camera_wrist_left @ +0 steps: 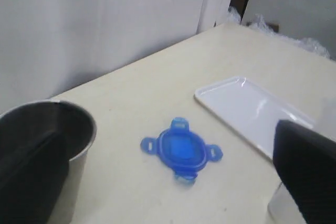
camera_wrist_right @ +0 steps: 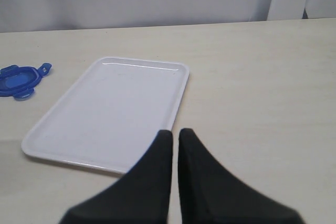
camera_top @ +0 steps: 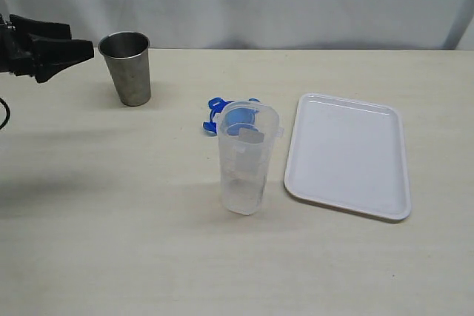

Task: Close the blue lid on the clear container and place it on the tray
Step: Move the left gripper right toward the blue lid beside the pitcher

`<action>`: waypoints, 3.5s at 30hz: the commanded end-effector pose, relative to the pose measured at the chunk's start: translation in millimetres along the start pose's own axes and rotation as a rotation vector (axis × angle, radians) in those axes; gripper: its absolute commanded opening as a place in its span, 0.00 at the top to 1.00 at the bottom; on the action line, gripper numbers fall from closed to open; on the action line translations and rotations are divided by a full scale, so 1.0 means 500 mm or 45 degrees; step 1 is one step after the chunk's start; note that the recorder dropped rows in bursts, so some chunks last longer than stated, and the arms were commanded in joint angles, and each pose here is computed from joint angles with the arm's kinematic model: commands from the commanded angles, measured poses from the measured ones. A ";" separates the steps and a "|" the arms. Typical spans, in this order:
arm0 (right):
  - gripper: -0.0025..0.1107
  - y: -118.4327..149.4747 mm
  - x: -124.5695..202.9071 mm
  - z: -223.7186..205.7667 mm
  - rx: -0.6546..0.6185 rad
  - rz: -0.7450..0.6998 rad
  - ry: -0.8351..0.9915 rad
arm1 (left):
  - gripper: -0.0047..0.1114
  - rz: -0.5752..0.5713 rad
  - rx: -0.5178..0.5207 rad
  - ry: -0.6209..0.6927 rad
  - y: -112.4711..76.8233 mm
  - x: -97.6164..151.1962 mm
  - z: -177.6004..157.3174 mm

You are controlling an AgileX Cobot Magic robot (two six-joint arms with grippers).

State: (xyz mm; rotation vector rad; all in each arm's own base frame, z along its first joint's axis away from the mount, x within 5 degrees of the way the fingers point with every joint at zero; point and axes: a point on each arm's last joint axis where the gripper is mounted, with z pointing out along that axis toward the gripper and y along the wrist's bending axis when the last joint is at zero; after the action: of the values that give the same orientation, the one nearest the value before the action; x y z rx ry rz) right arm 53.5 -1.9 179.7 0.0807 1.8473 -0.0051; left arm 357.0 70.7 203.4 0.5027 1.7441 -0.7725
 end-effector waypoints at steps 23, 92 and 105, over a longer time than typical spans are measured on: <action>0.94 0.000 -0.005 -0.001 0.005 -0.005 -0.028 | 0.11 0.083 0.598 0.169 -0.304 0.002 0.183; 0.94 -0.008 -0.111 -0.039 -0.019 0.235 -0.834 | 0.78 -0.755 -0.191 0.424 -0.121 0.184 0.279; 0.94 -0.007 -0.109 -0.037 -0.021 0.235 -0.810 | 0.77 -0.827 -0.090 0.441 -0.128 0.194 0.288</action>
State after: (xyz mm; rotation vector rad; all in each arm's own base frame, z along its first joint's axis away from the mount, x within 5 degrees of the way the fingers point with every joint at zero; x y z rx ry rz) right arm 51.1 -7.5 235.8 0.2066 1.2058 0.0977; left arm 378.4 -79.3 103.0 0.0146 2.3014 -1.0811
